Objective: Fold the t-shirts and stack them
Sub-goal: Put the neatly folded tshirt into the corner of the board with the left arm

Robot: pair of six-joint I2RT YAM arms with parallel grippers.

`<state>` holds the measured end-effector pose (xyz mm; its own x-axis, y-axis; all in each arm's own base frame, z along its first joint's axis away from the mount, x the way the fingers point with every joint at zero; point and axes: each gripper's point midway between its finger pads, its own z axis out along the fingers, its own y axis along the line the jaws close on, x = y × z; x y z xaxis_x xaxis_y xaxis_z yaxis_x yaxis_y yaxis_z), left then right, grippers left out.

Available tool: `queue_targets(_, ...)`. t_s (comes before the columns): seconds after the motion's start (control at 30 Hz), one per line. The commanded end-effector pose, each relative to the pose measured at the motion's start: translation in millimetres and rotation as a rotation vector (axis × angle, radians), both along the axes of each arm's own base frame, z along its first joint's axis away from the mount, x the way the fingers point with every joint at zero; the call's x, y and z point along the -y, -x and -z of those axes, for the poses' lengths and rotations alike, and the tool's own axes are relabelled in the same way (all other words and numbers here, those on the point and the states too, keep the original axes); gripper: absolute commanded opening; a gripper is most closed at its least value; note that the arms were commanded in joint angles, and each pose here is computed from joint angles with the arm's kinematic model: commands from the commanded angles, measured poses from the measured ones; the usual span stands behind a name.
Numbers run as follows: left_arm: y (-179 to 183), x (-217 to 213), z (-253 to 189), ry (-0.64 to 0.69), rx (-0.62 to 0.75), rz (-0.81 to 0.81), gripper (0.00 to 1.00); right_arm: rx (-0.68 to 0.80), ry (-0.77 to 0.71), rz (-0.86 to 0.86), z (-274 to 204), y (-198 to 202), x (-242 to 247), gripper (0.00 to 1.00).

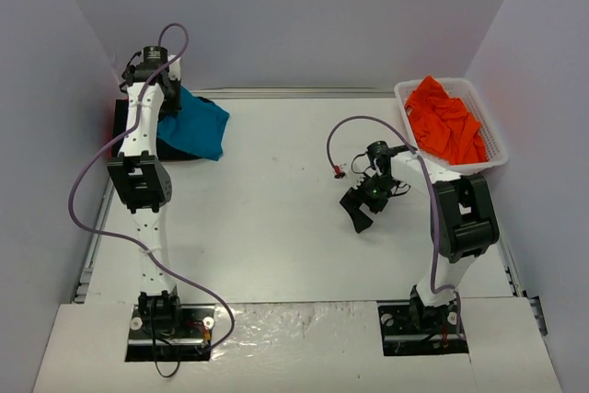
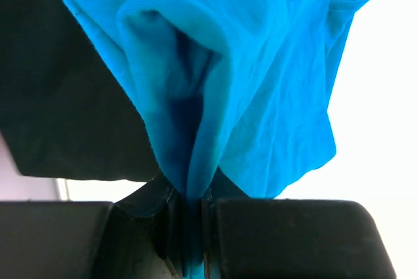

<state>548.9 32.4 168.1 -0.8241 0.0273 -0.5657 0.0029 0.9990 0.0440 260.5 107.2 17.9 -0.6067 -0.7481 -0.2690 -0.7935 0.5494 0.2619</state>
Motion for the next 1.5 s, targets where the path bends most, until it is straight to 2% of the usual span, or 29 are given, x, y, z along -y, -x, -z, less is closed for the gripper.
queue_targets(0.0, -0.6, -14.3, -68.4, -0.087, 0.153, -0.009, 0.02, -0.078, 0.049, 0.002, 11.2, 16.3, 9.4, 1.0)
queue_targets(0.2, -5.9, -26.5, -83.2, -0.15, 0.199, -0.004, 0.02, -0.1, 0.061, -0.002, 17.0, 18.8, 9.4, 1.0)
queue_targets(0.77, -7.6, -49.1, -119.8, -0.221, 0.293, -0.05, 0.02, -0.141, 0.102, -0.001, 28.8, 24.3, 15.0, 1.0)
queue_targets(1.13, -7.0, -89.3, -107.3, -0.265, 0.269, -0.11, 0.03, -0.16, 0.118, 0.001, 33.8, 27.4, 17.6, 1.0)
queue_targets(1.47, -11.5, -109.2, -75.9, -0.295, 0.214, -0.103, 0.02, -0.176, 0.127, 0.004, 37.7, 29.3, 19.3, 1.0)
